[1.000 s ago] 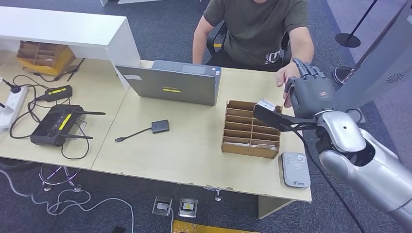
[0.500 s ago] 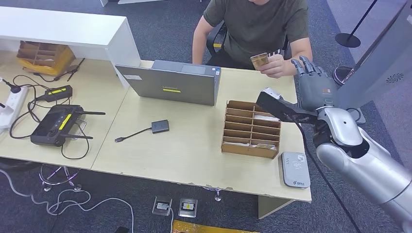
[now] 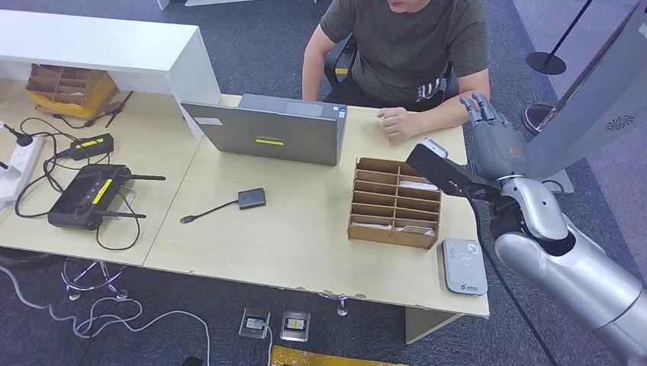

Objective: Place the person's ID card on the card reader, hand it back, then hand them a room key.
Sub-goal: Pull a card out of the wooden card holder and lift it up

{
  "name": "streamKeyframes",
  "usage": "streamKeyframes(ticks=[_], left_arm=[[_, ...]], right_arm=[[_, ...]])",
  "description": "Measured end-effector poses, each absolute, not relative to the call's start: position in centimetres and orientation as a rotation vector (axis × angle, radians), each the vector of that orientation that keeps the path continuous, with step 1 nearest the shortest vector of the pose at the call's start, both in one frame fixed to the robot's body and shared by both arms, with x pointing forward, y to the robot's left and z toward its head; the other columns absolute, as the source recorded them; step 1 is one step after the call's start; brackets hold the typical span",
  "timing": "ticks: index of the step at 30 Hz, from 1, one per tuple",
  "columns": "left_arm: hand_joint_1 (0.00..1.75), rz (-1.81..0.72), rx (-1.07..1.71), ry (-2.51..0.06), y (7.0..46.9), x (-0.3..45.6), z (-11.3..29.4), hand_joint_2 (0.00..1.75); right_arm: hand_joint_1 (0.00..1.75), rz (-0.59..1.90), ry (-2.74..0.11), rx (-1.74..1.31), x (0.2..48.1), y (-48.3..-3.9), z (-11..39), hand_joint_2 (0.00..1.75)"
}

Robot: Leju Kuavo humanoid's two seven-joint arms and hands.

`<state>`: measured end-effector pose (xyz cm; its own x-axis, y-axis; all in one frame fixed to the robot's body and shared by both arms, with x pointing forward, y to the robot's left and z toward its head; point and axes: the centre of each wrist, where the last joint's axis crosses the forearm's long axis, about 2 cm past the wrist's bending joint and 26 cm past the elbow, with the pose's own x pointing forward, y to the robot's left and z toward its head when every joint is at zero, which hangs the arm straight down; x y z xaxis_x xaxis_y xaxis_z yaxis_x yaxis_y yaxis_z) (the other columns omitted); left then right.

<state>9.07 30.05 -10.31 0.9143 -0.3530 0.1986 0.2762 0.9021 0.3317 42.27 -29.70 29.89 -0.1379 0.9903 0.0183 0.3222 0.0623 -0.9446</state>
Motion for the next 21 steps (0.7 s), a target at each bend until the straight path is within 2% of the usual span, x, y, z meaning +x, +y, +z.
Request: streamKeyframes(ticks=[8,12,21], left_arm=[[0.0,-0.328,0.305,-0.256,30.1,8.9,-10.3,0.0],[0.0,-0.321,0.317,-0.252,30.8,8.4,-10.4,0.0],[0.0,-0.318,0.322,-0.255,31.1,8.2,-10.4,0.0]], right_arm=[[0.0,1.115,-1.534,-1.329,41.7,-29.7,29.8,0.0],[0.0,1.152,-1.375,-1.19,38.6,-29.8,29.9,1.75],[0.0,1.151,-1.395,-1.167,35.5,-30.7,25.8,1.75]])
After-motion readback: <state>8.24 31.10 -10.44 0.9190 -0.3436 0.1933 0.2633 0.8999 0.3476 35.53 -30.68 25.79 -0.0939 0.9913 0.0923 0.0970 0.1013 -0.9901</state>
